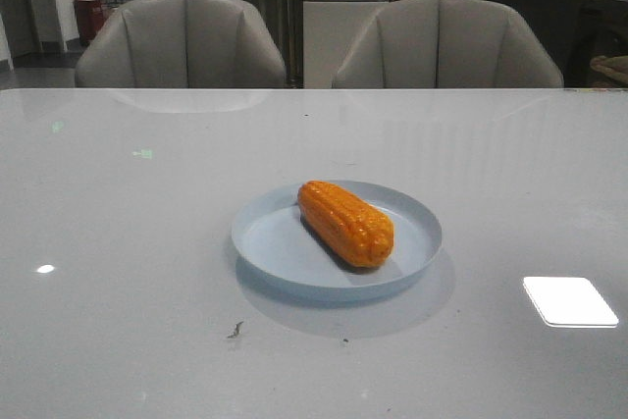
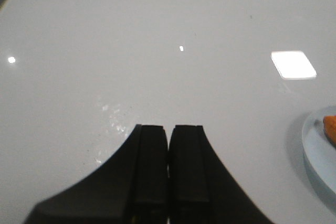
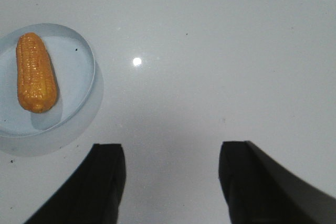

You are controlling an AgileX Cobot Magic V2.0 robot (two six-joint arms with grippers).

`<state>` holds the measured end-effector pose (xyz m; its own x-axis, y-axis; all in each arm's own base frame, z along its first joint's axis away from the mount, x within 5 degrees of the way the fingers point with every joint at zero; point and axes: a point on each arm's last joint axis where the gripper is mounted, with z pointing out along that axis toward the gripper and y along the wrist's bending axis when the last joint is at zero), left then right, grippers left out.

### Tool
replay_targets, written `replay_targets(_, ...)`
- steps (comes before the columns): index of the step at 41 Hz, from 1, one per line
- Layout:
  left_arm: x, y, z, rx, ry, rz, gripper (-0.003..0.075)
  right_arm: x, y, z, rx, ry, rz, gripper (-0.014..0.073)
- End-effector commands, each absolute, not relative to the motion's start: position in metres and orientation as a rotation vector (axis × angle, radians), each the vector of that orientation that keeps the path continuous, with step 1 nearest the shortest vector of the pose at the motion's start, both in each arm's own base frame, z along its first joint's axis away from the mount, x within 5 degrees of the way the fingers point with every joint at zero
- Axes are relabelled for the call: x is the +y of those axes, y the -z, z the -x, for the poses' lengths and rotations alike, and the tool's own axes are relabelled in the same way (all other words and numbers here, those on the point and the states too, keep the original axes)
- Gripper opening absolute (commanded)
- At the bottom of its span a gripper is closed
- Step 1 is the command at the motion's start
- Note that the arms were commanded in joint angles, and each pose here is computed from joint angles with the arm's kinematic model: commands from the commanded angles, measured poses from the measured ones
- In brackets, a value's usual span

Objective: Place corn on plate with both arms

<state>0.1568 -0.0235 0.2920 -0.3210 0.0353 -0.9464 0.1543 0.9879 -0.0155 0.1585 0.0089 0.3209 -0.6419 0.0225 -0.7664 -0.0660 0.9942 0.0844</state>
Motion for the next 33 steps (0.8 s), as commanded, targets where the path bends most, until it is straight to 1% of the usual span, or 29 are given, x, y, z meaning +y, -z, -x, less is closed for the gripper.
replay_targets(1, -0.018, -0.297, -0.139, 1.644, 0.114, -0.077, 0.0094, 0.007, -0.335, -0.161, 2.170, -0.127, 0.012, 0.0498)
replay_targets(4, -0.014, -0.286, -0.122, 1.560, 0.108, -0.065, 0.0094, 0.007, -0.335, -0.161, 2.170, -0.127, 0.012, 0.0498)
replay_targets(8, -0.012, -0.267, -0.102, 1.496, 0.087, -0.084, 0.0094, 0.007, -0.335, -0.161, 2.170, -0.127, 0.012, 0.0498)
replay_targets(14, -0.009, -0.242, -0.083, 1.456, 0.076, -0.092, 0.0094, 0.007, -0.335, -0.161, 2.170, -0.127, 0.012, 0.0498)
replay_targets(22, -0.004, -0.219, -0.067, 1.382, 0.046, -0.059, 0.0094, 0.007, -0.335, -0.161, 2.170, -0.127, 0.012, 0.0498)
replay_targets(24, -0.003, -0.215, -0.064, 1.357, 0.038, -0.051, 0.0094, 0.007, -0.335, -0.161, 2.170, -0.127, 0.012, 0.0498)
replay_targets(27, -0.003, -0.213, -0.060, 1.371, 0.037, -0.050, 0.0094, 0.007, -0.335, -0.161, 2.170, -0.127, 0.012, 0.0498)
replay_targets(33, -0.003, -0.214, -0.053, 1.326, 0.040, -0.050, 0.0094, 0.007, -0.335, -0.161, 2.170, -0.127, 0.012, 0.0498)
